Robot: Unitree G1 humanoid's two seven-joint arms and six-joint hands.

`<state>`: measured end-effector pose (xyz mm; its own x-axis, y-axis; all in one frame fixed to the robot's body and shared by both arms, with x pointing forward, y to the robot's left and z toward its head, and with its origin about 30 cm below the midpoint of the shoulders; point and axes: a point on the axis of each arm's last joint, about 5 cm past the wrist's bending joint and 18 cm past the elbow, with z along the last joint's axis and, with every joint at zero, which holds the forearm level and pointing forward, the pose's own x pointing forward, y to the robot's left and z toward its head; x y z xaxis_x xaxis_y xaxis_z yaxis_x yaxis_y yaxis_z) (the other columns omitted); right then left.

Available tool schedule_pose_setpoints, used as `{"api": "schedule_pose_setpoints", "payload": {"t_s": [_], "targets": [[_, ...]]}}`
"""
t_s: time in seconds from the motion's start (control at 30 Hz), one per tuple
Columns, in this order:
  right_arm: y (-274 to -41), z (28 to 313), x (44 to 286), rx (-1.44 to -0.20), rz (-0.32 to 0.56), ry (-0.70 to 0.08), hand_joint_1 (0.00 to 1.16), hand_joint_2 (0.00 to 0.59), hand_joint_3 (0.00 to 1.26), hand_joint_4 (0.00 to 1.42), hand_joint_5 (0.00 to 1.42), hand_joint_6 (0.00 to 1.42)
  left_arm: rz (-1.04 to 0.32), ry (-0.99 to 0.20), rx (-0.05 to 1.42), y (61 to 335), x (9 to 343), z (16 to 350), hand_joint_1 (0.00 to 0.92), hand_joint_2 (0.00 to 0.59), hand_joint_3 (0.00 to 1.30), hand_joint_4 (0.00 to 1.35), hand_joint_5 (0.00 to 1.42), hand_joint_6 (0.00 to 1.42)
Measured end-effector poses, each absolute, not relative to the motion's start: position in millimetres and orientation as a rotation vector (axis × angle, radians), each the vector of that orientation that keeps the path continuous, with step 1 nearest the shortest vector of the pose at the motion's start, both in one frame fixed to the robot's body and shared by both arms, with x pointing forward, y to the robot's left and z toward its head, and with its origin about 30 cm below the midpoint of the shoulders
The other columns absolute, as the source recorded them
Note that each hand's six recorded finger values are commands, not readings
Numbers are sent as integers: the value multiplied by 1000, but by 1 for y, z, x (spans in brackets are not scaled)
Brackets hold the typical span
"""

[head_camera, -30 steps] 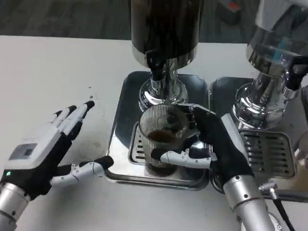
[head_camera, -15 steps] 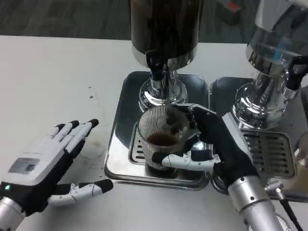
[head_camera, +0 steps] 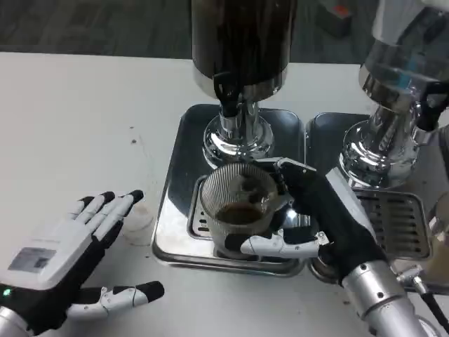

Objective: Grasp the cup under the faucet to collect the drink, then remove the cup.

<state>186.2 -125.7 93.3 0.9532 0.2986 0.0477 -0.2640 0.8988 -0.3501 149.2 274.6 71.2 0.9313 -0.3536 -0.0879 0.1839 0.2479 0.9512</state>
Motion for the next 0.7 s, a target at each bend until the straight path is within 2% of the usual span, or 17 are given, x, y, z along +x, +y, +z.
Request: {"api": "schedule_pose_setpoints", "payload": {"t_s": [0.2, 0.7], "targets": [[-128, 102, 181, -351, 307, -131, 1080, 192, 546, 660, 752, 865, -368, -155, 1264, 272, 143, 72, 0, 102, 0, 0, 0, 0], [-129, 108, 167, -333, 364, -114, 1064, 190, 553, 661, 752, 865, -336, -116, 1234, 275, 125, 73, 0, 102, 0, 0, 0, 0]]}}
